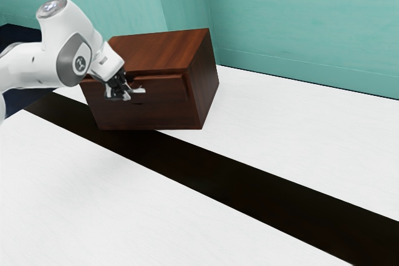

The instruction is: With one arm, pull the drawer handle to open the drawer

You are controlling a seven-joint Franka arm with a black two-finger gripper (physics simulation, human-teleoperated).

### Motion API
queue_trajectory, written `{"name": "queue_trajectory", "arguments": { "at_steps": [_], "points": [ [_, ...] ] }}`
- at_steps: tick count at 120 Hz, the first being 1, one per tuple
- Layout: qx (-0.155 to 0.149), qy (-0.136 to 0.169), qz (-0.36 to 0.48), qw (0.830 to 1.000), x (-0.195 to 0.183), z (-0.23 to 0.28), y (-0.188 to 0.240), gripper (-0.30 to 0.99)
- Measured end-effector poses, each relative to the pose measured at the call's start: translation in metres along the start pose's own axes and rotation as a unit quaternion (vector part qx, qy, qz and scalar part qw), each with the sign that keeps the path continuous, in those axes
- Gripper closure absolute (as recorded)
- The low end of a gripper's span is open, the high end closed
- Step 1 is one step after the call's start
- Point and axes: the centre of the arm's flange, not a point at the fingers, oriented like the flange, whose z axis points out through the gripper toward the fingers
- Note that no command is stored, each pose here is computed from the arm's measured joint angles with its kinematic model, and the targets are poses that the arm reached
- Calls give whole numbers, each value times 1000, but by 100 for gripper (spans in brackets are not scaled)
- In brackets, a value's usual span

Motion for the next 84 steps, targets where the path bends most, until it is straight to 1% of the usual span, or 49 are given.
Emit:
{"name": "queue_trajectory", "arguments": {
  "at_steps": [30, 68, 84],
  "points": [
    [-3, -3, 1, 1000, -3, -7, 20, 63],
    [10, -4, 3, 1000, -9, -33, 50, 66],
    [8, -5, 5, 1000, -10, -33, 62, 64]
  ]
}}
